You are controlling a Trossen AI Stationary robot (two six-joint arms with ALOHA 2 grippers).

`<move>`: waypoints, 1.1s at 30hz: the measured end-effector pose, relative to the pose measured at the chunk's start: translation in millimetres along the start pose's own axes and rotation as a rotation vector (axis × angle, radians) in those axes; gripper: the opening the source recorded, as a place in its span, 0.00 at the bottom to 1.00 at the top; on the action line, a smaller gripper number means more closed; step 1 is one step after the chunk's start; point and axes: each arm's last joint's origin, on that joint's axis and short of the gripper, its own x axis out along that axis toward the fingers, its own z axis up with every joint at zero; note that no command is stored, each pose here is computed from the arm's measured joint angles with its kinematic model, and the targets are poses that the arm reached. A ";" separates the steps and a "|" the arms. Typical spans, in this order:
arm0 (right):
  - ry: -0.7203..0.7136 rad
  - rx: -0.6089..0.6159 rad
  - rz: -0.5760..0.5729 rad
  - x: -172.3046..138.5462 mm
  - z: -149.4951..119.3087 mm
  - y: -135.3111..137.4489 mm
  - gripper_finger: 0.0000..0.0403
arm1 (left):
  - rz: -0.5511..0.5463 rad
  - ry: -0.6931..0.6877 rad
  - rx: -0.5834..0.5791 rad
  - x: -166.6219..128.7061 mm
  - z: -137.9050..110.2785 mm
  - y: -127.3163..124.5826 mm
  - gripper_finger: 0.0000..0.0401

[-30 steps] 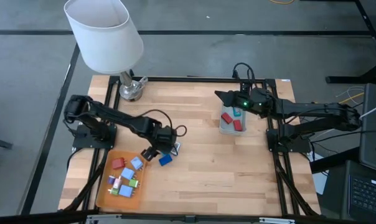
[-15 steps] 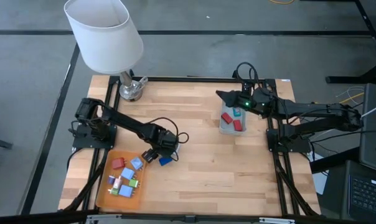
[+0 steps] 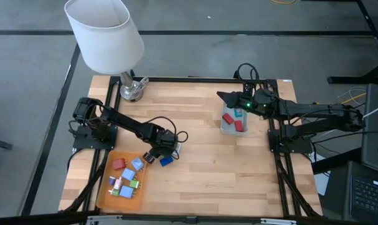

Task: Pick & Place Office items
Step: Put the blue digital timer into the grey bin

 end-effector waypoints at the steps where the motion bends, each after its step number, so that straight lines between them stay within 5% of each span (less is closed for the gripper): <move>1: 0.000 -0.002 0.000 0.0 0.0 0.0 0.47 | -0.001 0.003 0.002 0.0 -0.3 -0.2 0.41; 7: -0.002 -0.014 -0.001 0.0 0.0 0.0 0.47 | 0.002 0.015 -0.019 0.1 -2.6 2.1 0.38; 14: -0.075 -0.047 0.043 -4.3 8.0 5.6 0.47 | -0.055 -0.021 -0.186 -20.3 -6.3 19.0 0.38; 20: -0.252 -0.120 0.173 -25.5 30.0 22.3 0.47 | 0.039 -0.290 -0.352 -68.4 9.1 61.3 0.38; 27: -0.334 -0.152 0.232 -51.9 46.0 27.8 0.47 | 0.143 -0.806 -0.514 -125.8 33.1 125.3 0.38; 33: -0.348 -0.149 0.247 -58.7 49.6 28.5 0.47 | 0.142 -0.915 -0.571 -126.2 52.6 178.0 0.38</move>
